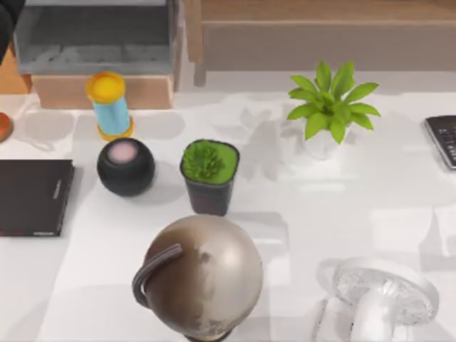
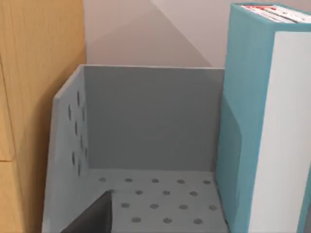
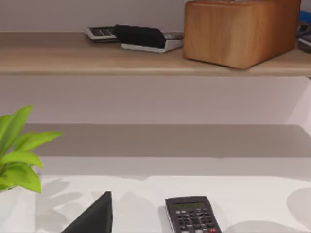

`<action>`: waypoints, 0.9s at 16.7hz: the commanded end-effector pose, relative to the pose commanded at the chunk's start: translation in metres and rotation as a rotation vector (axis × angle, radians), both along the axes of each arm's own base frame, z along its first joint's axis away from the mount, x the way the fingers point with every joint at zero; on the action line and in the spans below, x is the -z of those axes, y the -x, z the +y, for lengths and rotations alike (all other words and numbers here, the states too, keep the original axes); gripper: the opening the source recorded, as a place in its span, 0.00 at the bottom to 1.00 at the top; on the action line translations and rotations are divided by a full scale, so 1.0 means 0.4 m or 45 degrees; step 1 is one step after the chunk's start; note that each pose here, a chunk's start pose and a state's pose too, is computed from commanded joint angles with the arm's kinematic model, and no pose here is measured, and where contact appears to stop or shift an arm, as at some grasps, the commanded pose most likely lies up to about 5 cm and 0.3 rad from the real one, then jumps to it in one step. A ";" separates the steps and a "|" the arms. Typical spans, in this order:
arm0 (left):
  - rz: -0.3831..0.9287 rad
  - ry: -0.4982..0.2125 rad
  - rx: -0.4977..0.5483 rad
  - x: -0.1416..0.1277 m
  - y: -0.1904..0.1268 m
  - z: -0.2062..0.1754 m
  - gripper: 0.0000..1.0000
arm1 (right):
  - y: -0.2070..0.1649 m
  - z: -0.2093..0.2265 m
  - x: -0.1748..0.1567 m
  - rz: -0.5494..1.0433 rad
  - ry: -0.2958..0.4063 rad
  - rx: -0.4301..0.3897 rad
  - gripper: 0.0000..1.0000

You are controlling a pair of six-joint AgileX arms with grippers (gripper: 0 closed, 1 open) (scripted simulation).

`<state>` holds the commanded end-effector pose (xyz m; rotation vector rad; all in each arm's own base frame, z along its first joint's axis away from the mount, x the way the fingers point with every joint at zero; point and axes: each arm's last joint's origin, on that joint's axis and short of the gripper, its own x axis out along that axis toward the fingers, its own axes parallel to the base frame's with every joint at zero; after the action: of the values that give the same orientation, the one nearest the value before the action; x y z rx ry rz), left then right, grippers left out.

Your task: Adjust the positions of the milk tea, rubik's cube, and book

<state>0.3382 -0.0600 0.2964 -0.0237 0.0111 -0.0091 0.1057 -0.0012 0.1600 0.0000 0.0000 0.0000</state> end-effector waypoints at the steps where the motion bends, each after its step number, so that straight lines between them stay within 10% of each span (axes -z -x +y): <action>1: 0.008 -0.001 0.001 0.020 -0.051 -0.020 1.00 | 0.000 0.000 0.000 0.000 0.000 0.000 1.00; 7: -0.006 0.003 0.009 0.112 -0.225 -0.105 1.00 | 0.000 0.000 0.000 0.000 0.000 0.000 1.00; 15: -0.006 0.003 0.008 0.121 -0.243 -0.109 1.00 | 0.000 0.000 0.000 0.000 0.000 0.000 1.00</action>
<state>0.4356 -0.1034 0.2480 -0.0258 0.0066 -0.0157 0.1057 -0.0012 0.1600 0.0000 0.0000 0.0000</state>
